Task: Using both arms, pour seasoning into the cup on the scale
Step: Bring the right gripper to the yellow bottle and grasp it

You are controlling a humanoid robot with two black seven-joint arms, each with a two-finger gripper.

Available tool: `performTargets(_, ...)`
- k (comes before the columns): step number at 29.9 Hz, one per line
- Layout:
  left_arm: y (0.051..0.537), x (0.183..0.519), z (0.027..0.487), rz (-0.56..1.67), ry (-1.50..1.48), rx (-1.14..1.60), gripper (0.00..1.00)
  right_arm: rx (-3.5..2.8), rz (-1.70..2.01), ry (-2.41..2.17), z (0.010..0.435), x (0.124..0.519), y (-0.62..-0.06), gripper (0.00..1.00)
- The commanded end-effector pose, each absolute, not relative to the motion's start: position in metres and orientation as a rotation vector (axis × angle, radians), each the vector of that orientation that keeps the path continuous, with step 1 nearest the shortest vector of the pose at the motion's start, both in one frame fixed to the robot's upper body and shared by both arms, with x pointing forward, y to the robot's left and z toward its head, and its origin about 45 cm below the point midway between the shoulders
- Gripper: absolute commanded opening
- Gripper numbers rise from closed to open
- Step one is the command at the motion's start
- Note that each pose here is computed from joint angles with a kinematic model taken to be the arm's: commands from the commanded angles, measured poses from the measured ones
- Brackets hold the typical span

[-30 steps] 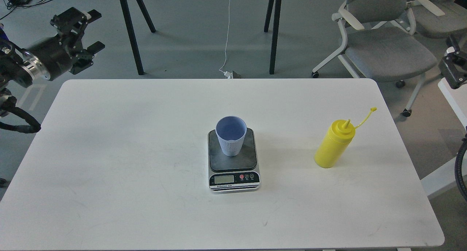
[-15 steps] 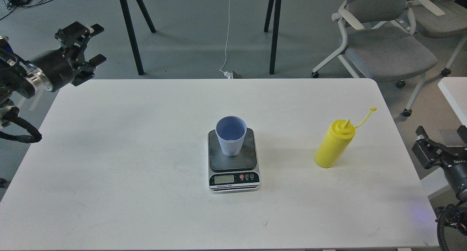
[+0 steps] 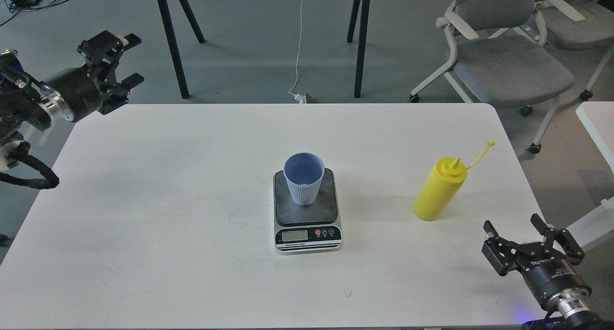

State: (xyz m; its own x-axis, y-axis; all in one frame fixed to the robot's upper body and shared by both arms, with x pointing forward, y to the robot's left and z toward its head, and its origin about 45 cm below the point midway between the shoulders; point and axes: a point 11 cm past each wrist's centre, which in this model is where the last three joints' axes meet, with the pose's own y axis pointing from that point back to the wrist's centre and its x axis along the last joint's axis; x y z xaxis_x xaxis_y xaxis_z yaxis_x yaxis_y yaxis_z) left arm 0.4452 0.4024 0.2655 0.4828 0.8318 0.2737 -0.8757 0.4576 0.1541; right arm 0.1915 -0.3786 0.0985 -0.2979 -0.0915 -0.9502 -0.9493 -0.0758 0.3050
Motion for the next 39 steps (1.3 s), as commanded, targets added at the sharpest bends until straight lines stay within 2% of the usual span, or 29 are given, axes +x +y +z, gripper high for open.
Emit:
performTargets(1, 0.403, 0.445, 0.264, 1.059, -0.165, 0.290, 1.00, -1.183, 1.482, 1.442, 0.090, 0.190, -0.367, 1.00)
performTargets(22, 0.406, 0.439, 0.254, 1.063, -0.143, 0.301, 1.00, -1.289, 1.492, 1.416, 0.058, 0.229, -0.321, 1.00)
performTargets(39, 0.407, 0.436, 0.248, 1.064, -0.132, 0.307, 1.00, -1.335, 1.462, 1.389, 0.064, 0.251, -0.311, 1.00)
